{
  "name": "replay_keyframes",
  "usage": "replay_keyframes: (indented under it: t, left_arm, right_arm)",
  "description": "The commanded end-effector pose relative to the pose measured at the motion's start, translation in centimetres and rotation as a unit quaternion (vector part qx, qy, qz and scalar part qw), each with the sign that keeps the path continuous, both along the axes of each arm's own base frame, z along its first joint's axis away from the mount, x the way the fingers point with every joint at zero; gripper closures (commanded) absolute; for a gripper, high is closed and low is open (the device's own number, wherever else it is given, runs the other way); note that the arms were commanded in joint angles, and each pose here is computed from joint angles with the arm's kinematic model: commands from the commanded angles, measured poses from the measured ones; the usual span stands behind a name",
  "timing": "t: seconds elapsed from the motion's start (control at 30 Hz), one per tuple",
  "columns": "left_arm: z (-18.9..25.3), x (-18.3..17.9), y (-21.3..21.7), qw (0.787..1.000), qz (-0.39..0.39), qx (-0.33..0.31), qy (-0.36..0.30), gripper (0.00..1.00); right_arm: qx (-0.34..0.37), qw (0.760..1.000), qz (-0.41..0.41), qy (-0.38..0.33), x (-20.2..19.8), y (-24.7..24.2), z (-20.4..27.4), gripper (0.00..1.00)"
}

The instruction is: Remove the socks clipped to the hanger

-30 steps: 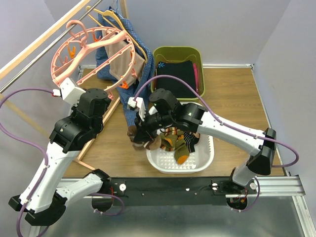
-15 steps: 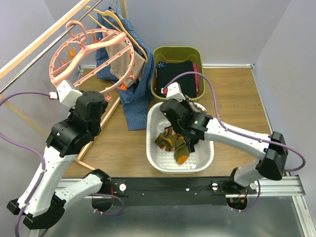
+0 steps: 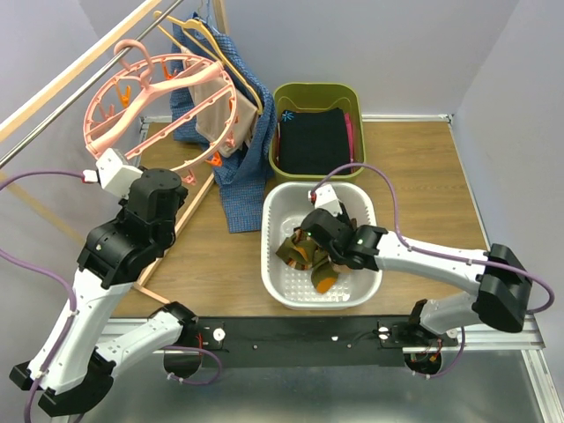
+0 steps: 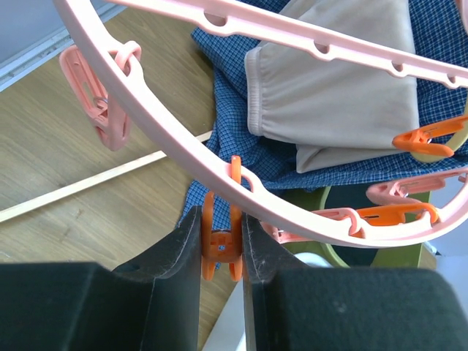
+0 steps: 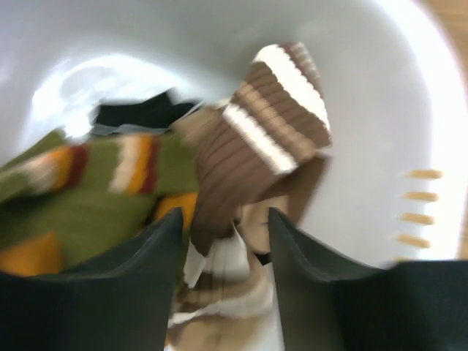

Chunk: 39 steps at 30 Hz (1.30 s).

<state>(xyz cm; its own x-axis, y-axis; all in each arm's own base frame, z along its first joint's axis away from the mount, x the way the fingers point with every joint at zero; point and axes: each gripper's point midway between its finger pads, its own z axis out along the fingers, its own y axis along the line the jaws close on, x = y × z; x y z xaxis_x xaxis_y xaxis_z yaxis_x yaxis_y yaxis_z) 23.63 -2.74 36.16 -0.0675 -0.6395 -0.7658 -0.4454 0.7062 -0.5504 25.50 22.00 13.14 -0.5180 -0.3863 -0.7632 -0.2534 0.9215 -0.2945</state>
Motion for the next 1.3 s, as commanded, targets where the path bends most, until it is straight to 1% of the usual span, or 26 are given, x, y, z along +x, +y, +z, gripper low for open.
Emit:
replay_keyframes:
  t: [0.0,0.07,0.13,0.23,0.27,0.33,0.37,0.47,0.5,0.57,0.6,0.67,0.7,0.77,0.8,0.83,0.87,0.93,1.03,1.07,1.1,1.13,1.17,1.2,1.23,1.27]
  left_arm:
    - [-0.6,-0.3,0.9,1.000,0.019,0.014,0.000,0.79]
    - [-0.9,-0.3,0.9,1.000,0.019,0.015,0.003,0.77]
    - [-0.8,-0.5,1.0,1.000,0.019,0.014,0.002,0.75]
    - [-0.6,-0.8,1.2,1.000,0.017,0.011,-0.003,0.64]
    - [-0.5,-0.8,1.1,1.000,0.014,0.011,-0.004,0.55]
    - [0.1,-1.0,1.0,1.000,-0.001,0.012,-0.014,0.46]
    - [0.2,-1.0,0.8,1.000,-0.010,0.014,-0.017,0.37]
    - [1.1,-1.4,0.2,0.998,-0.040,0.006,-0.038,0.25]
    - [1.4,-1.4,-0.2,0.997,-0.054,0.000,-0.046,0.24]
    - [2.0,-2.1,-0.1,0.996,-0.068,-0.002,-0.062,0.17]
    - [2.6,-2.2,-0.5,0.994,-0.082,-0.010,-0.074,0.16]
    - [3.8,-3.1,-0.6,0.989,-0.111,-0.004,-0.101,0.16]
    - [4.8,-3.3,-1.4,0.982,-0.139,-0.014,-0.124,0.15]
    - [6.3,-4.5,-1.8,0.971,-0.174,-0.017,-0.161,0.15]
    - [7.9,-5.1,-3.0,0.956,-0.216,-0.012,-0.197,0.15]
    - [9.0,-6.4,-3.0,0.944,-0.237,-0.017,-0.229,0.15]
    - [9.1,-6.7,-3.7,0.935,-0.258,-0.016,-0.243,0.15]
    - [11.3,-9.0,-4.8,0.898,-0.311,-0.026,-0.309,0.15]
    - [11.8,-10.6,-6.7,0.861,-0.366,-0.043,-0.349,0.15]
    - [10.7,-10.2,-7.6,0.857,-0.383,-0.045,-0.343,0.15]
    - [10.4,-10.7,-8.6,0.842,-0.410,-0.048,-0.347,0.15]
    - [10.8,-11.4,-9.3,0.824,-0.430,-0.060,-0.365,0.15]
    - [9.1,-10.8,-10.4,0.820,-0.447,-0.062,-0.352,0.15]
    - [8.7,-10.9,-11.1,0.811,-0.461,-0.069,-0.353,0.15]
    - [8.9,-11.8,-11.9,0.787,-0.488,-0.074,-0.370,0.15]
    - [7.0,-11.3,-13.0,0.783,-0.503,-0.084,-0.356,0.15]
  right_arm:
    - [0.151,0.982,0.070,0.089,-3.5,4.9,-0.9,0.25]
    - [0.177,0.974,0.088,0.113,-4.4,5.9,-0.8,0.18]
    - [0.195,0.968,0.098,0.122,-4.9,6.6,-0.2,0.04]
    - [0.229,0.956,0.127,0.131,-5.6,8.0,2.1,0.00]
    - [0.238,0.953,0.138,0.130,-5.7,8.3,3.0,0.00]
    - [0.271,0.939,0.167,0.131,-6.3,9.6,5.9,0.00]
    - [0.284,0.933,0.181,0.131,-6.6,10.0,6.9,0.00]
    - [0.331,0.902,0.244,0.130,-8.0,11.8,11.2,0.00]
    - [0.353,0.877,0.289,0.149,-9.7,12.8,12.7,0.00]
    - [0.383,0.850,0.331,0.147,-10.9,13.6,15.7,0.00]
    - [0.400,0.825,0.368,0.155,-12.3,14.2,17.3,0.00]
    - [0.423,0.793,0.410,0.151,-13.9,14.2,19.8,0.00]
    - [0.438,0.765,0.448,0.151,-15.3,14.4,21.5,0.00]
    - [0.450,0.739,0.477,0.152,-16.6,14.1,22.8,0.00]
    - [0.458,0.721,0.500,0.147,-17.6,13.7,23.7,0.00]
    - [0.462,0.714,0.506,0.146,-17.9,13.5,23.9,0.00]
    - [0.465,0.711,0.509,0.141,-18.1,13.2,24.0,0.00]
    - [0.475,0.709,0.506,0.127,-18.3,12.4,23.9,0.00]
    - [0.493,0.723,0.474,0.098,-17.7,11.0,23.2,0.00]
    - [0.503,0.726,0.460,0.088,-17.5,10.5,23.1,0.00]
    - [0.517,0.735,0.434,0.062,-16.5,10.0,23.2,0.00]
    - [0.542,0.723,0.428,0.025,-16.7,8.4,24.7,0.00]
    - [0.547,0.731,0.406,0.027,-16.3,7.9,22.7,0.00]
    - [0.563,0.740,0.367,0.000,-15.1,6.9,22.4,0.00]
    - [0.577,0.739,0.347,-0.017,-14.7,6.0,22.3,0.00]
    - [0.596,0.734,0.325,-0.029,-14.8,4.2,21.1,0.00]
